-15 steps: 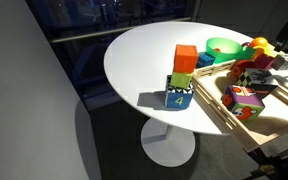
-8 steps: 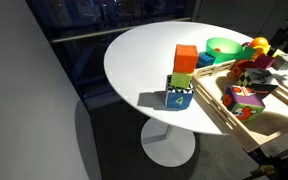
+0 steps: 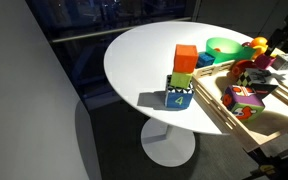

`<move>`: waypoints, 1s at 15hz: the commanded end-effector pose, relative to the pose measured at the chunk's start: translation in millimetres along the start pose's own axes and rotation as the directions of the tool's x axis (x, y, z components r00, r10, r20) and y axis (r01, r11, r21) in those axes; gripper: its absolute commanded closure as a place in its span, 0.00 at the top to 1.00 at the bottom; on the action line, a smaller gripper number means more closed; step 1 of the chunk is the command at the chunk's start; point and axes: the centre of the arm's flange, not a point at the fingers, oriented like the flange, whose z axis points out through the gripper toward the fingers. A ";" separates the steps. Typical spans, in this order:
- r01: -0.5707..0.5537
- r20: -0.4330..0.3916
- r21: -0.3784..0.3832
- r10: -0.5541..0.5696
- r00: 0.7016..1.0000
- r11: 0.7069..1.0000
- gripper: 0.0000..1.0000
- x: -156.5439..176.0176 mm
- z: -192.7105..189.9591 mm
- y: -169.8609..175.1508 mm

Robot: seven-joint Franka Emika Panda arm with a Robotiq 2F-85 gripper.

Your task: Put the pink block in the crate

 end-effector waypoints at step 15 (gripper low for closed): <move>0.042 -0.028 -0.013 -0.043 0.999 0.999 1.00 10.6 35.8 -5.4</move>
